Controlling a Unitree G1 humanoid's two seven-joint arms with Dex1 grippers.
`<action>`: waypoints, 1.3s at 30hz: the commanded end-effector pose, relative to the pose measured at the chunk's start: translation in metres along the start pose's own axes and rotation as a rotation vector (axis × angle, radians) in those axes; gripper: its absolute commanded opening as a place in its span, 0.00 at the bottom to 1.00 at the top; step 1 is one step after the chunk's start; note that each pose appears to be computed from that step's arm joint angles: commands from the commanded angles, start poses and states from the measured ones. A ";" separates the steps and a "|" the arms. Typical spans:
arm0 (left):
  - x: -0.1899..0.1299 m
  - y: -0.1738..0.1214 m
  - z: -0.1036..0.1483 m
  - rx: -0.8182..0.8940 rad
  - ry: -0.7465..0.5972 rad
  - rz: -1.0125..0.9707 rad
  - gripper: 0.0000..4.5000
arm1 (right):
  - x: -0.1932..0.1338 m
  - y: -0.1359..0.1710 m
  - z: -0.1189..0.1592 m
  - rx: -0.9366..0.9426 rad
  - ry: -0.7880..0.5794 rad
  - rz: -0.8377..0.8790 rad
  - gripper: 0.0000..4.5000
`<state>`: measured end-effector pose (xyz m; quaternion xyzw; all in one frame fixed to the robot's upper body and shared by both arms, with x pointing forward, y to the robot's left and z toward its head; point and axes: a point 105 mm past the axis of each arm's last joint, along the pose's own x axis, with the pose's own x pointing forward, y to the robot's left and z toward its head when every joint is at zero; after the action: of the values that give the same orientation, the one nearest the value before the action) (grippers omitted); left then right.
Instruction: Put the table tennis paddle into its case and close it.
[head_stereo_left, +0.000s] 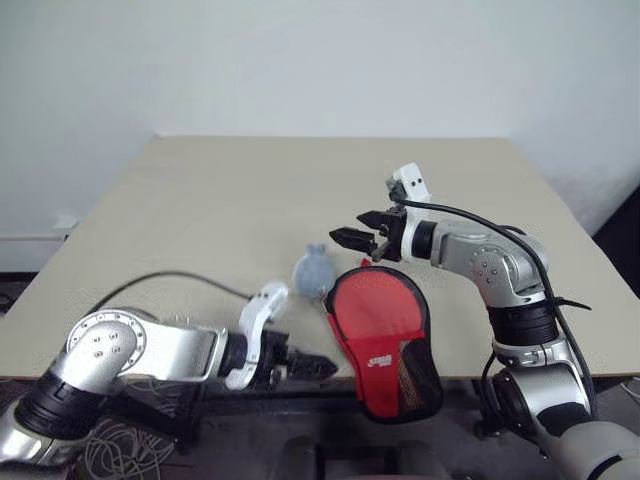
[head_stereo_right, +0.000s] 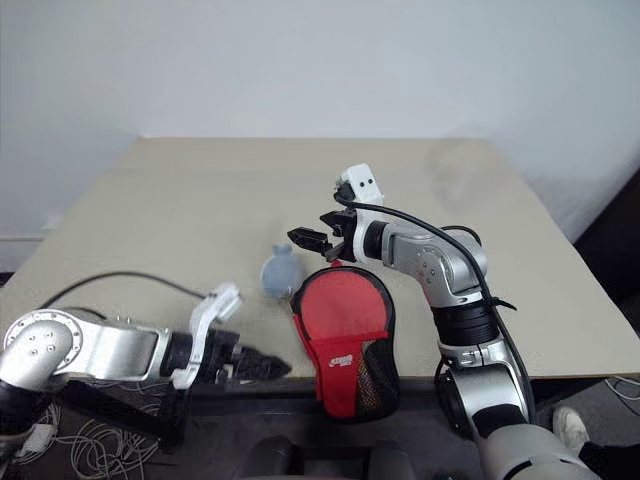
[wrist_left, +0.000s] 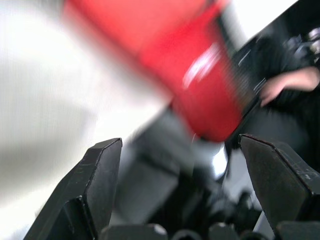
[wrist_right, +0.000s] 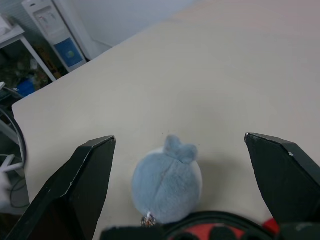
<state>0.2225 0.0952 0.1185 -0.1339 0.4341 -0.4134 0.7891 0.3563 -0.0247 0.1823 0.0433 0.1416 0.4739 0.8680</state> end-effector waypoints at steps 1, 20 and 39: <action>0.013 0.005 0.008 0.042 -0.063 0.048 0.68 | -0.001 -0.002 0.027 -0.064 -0.072 -0.023 1.00; 0.087 0.001 0.035 0.414 -0.248 0.066 0.01 | 0.001 -0.033 0.063 -0.186 -0.066 -0.079 1.00; 0.145 0.026 0.028 0.500 -0.210 0.118 0.01 | 0.022 0.000 0.044 -0.185 0.200 0.164 1.00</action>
<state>0.2974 -0.0101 0.0505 0.0239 0.2240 -0.4557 0.8612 0.3839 -0.0101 0.2033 -0.0571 0.1958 0.5364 0.8190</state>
